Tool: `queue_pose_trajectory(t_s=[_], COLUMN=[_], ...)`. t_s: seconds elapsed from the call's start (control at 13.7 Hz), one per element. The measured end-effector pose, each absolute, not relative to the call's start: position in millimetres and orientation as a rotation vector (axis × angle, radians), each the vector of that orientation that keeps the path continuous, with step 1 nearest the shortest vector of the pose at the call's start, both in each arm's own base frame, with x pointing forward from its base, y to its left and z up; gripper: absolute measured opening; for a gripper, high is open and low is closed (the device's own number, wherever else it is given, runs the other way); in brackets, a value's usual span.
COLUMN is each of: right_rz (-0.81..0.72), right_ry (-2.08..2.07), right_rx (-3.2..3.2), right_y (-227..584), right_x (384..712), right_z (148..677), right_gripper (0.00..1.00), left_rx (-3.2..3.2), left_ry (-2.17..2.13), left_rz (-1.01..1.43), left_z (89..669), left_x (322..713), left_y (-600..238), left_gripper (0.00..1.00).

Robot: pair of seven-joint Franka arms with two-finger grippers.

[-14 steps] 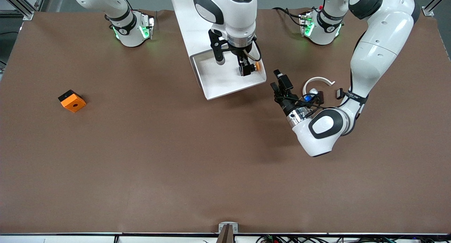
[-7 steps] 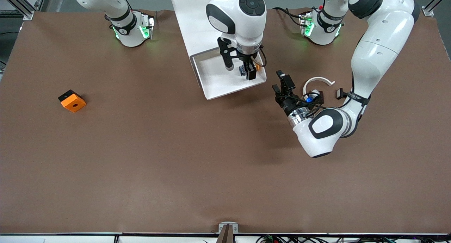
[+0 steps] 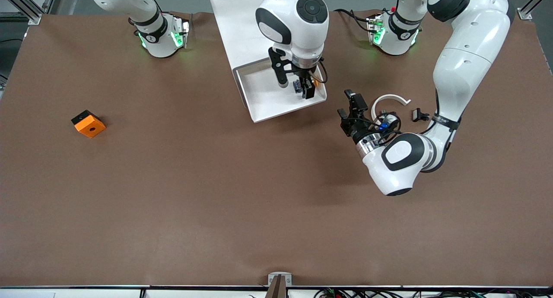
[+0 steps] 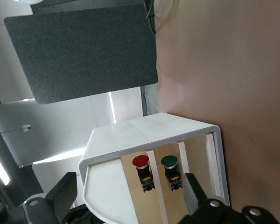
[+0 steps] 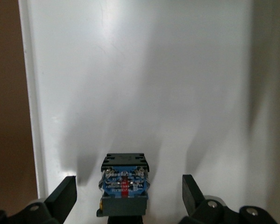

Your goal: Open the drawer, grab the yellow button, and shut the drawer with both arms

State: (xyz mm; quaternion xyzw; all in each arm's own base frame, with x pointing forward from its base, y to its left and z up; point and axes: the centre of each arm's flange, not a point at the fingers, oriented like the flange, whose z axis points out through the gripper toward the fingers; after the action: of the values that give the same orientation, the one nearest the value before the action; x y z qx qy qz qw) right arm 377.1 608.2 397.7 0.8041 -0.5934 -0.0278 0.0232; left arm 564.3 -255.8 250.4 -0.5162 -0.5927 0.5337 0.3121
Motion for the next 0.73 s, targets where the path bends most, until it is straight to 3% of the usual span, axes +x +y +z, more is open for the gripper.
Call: queue_pose_trajectory(t_s=[0.07, 0.15, 0.44, 0.51, 0.73], right_rz=[-0.084, -0.081, -0.075, -0.072, -0.066], right_ry=[-1.834, -1.832, -1.847, -1.854, -1.882], right_rx=[2.494, 2.498, 2.513, 2.513, 2.504], right_y=[610, 611, 612, 611, 601], right_x=[376, 375, 379, 381, 399], right_z=[395, 394, 402, 404, 411], right_gripper=[1.00, 0.93, 0.48, 0.43, 0.43], left_rx=[-1.389, -1.421, -1.559, -1.610, -1.777], left_ry=[-1.561, -1.556, -1.532, -1.524, -1.511], left_rz=[1.403, 1.400, 1.368, 1.349, 1.245], left_z=[252, 253, 252, 252, 257], left_x=[565, 567, 570, 571, 577], left_y=[-256, -256, -256, -258, -266], left_gripper=[1.00, 1.00, 1.00, 1.00, 1.00])
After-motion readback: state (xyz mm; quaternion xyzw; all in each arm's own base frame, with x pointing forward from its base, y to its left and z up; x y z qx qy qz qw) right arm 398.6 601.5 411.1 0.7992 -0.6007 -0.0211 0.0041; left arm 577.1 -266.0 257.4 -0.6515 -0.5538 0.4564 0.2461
